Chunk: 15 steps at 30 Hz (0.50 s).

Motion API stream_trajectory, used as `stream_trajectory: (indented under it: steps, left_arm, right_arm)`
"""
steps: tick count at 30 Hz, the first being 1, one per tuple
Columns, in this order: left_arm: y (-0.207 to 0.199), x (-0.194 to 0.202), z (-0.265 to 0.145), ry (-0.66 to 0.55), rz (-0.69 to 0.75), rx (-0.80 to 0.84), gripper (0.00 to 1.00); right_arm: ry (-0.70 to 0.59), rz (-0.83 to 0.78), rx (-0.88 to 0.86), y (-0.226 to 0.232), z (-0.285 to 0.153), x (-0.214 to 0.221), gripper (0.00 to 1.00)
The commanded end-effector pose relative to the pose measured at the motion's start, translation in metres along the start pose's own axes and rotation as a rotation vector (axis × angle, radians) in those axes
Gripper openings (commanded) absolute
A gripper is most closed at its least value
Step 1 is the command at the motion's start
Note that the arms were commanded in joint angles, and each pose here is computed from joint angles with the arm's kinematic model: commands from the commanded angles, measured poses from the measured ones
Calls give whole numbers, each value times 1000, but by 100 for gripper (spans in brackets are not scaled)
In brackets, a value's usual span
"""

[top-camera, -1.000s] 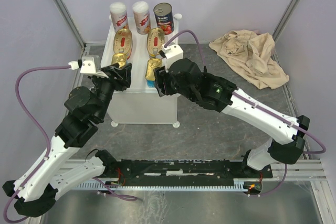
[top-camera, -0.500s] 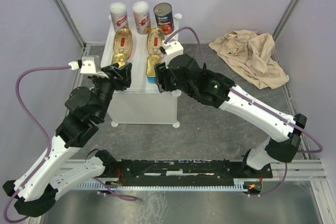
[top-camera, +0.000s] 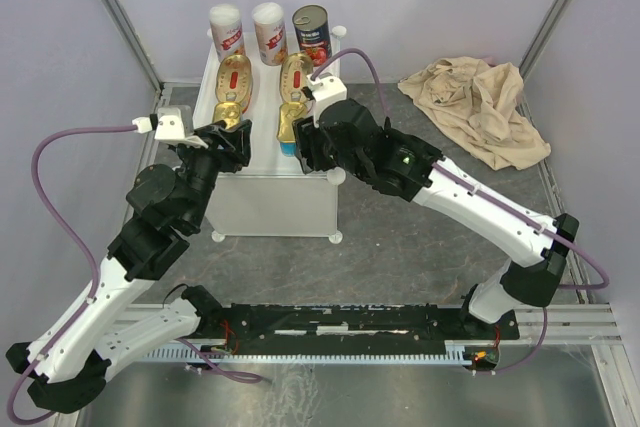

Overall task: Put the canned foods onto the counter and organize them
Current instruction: Adjust the canned food at the counter.

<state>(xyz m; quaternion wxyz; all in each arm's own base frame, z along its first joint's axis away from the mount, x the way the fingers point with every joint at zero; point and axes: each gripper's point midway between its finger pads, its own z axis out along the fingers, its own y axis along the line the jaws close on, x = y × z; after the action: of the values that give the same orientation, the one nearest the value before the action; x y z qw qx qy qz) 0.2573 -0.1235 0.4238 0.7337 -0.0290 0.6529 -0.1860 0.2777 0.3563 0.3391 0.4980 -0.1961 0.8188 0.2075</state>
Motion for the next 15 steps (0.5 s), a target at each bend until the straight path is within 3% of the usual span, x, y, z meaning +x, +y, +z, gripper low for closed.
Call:
stream_trajectory:
  steps: [1,15]
  left_arm:
    - [0,-15,1,-55,-24,-12,62]
    - [30,-46,10,-158,34,-220,66]
  right_arm:
    - [-55,8,-25,3,-6,-22,63]
    - [-150,16,37,-31,-58,-30,67]
